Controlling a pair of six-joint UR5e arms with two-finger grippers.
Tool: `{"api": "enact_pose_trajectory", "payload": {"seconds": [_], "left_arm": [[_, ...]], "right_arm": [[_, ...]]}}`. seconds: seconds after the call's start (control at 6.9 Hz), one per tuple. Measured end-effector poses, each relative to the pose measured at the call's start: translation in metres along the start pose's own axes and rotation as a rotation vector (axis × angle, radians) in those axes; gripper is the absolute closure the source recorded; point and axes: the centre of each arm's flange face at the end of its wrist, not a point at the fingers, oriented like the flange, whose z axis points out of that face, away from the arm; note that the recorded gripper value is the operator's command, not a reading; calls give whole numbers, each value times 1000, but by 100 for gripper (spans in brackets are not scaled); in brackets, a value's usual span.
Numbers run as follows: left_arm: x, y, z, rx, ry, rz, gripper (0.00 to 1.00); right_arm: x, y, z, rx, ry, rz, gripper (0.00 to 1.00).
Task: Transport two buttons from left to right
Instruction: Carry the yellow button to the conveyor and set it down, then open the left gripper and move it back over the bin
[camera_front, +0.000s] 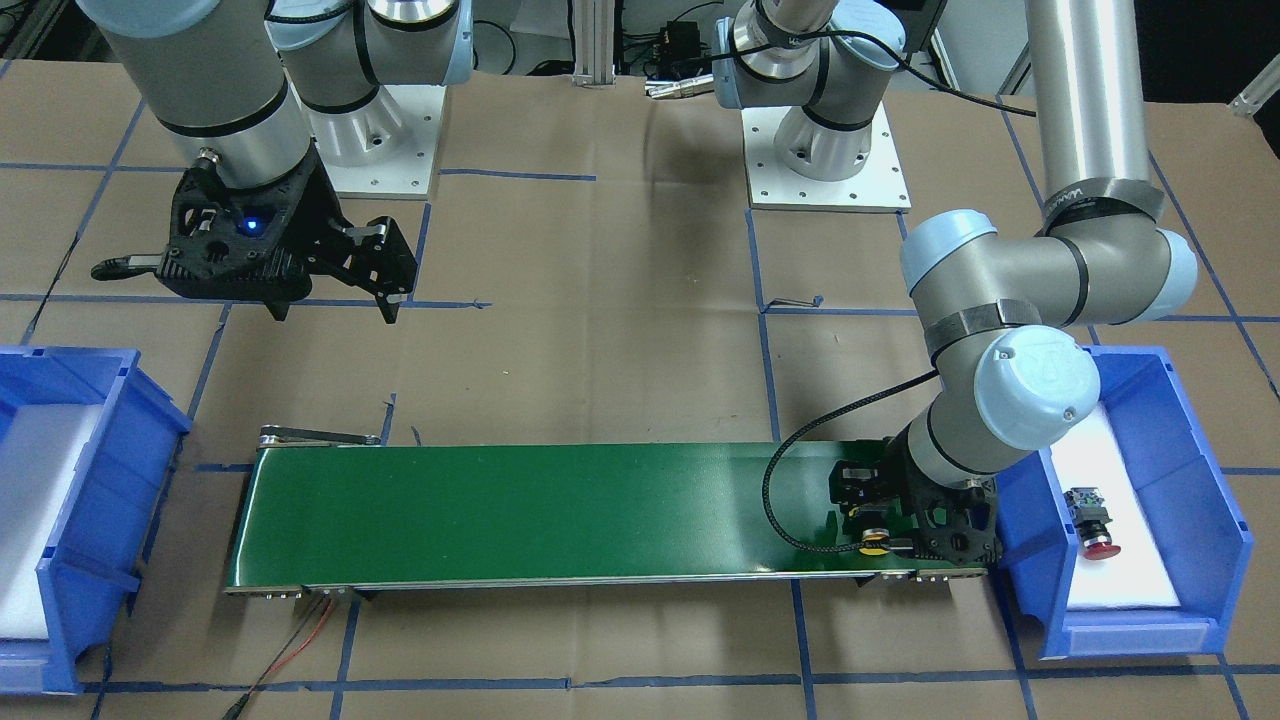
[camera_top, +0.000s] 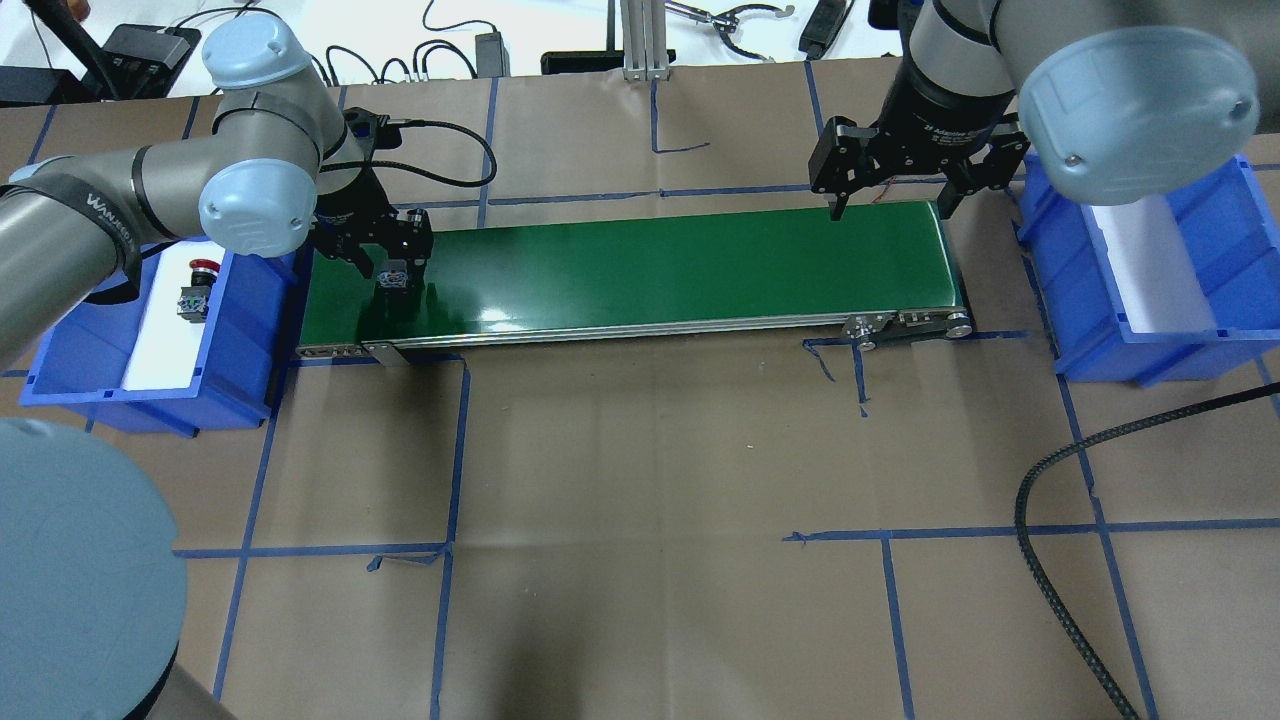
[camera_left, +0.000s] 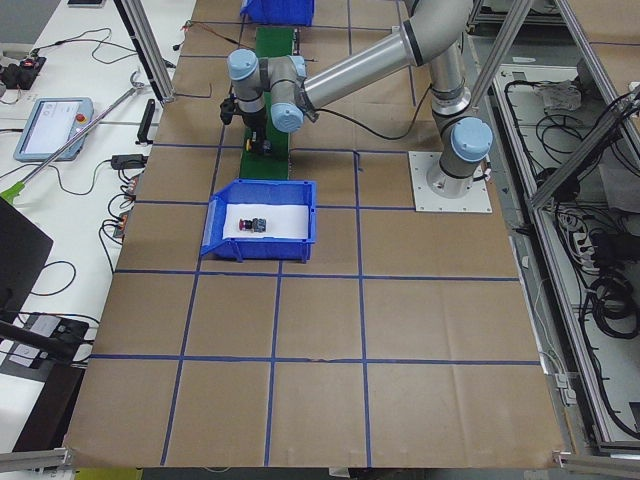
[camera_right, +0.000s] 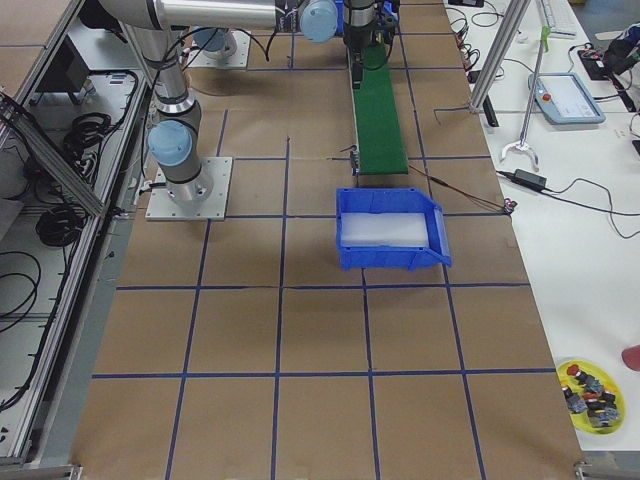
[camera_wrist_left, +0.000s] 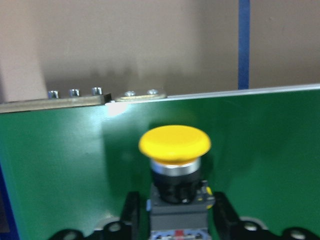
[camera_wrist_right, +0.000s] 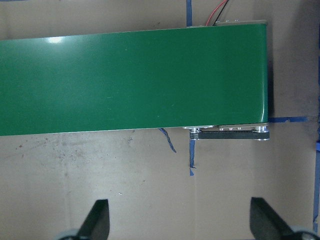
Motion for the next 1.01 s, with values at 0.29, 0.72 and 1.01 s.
{"api": "enact_pose_trajectory", "payload": {"seconds": [0.29,0.72,1.01], "left_arm": [[-2,5,-36,34,-13,-8,0],[-10,8,-95,45,-16,-11,0],[-42,3,-107,56,-17,-17,0]], "right_arm": [[0,0,0,0,0,0,0],[0,0,0,0,0,2,0],[0,0,0,0,1,2,0]]}}
